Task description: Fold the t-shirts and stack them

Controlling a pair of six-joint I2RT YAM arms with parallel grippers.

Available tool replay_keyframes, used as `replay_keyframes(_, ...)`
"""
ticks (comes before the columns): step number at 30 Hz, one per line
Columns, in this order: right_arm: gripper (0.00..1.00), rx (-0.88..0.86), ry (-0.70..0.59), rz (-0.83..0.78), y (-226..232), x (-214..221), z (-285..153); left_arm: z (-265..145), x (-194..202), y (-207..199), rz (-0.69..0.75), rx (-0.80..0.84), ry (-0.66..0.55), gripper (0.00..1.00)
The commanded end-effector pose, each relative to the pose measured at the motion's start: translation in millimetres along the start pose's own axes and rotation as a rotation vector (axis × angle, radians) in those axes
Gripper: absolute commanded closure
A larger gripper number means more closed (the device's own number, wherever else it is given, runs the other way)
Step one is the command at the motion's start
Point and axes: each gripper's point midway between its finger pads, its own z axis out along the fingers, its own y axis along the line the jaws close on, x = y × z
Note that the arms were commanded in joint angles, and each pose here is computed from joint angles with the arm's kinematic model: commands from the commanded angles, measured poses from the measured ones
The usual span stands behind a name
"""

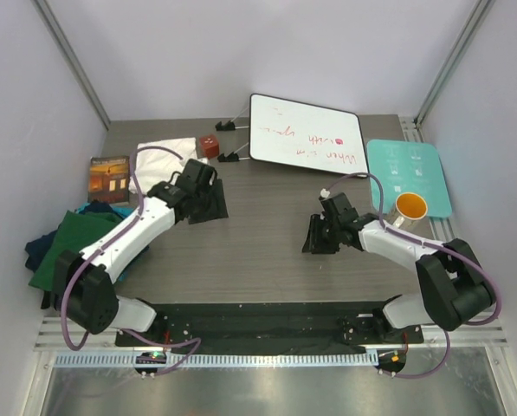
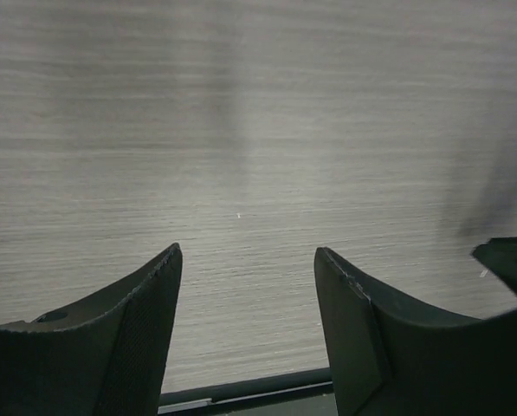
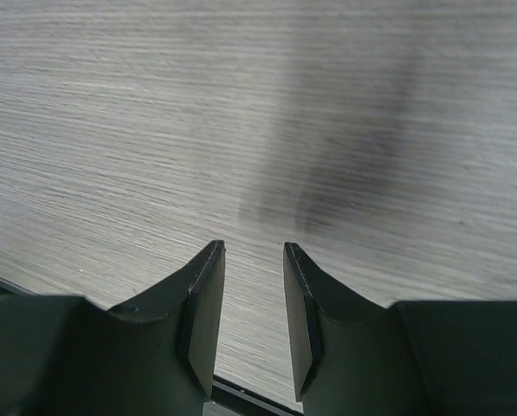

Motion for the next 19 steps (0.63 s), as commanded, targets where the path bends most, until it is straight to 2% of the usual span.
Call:
replay_keyframes(1, 0.61, 0.014, -0.059, -0.014, -3.7, -7.0, -9.2, 6.7, 6.5, -15.3, -0.022, 0.074, -0.054, 0.36)
replay_keyframes(8, 0.61, 0.008, -0.074, -0.017, -0.4, -11.6, -13.3, 16.1, 29.4, -19.4, 0.019, 0.078, -0.011, 0.34)
replay_keyframes(13, 0.61, 0.002, -0.085, -0.015, 2.0, -15.7, -12.6, 19.3, 31.0, -16.9, 0.033, 0.049, -0.018, 0.34)
replay_keyframes(16, 0.61, 0.002, -0.078, -0.014, 1.5, -14.3, -10.5, 21.4, 29.6, -19.3, 0.039, 0.053, -0.023, 0.4)
replay_keyframes(19, 0.61, -0.002, -0.077, -0.017, 2.3, -14.5, -10.7, 21.8, 28.4, -21.2, 0.035, 0.059, -0.03, 0.38)
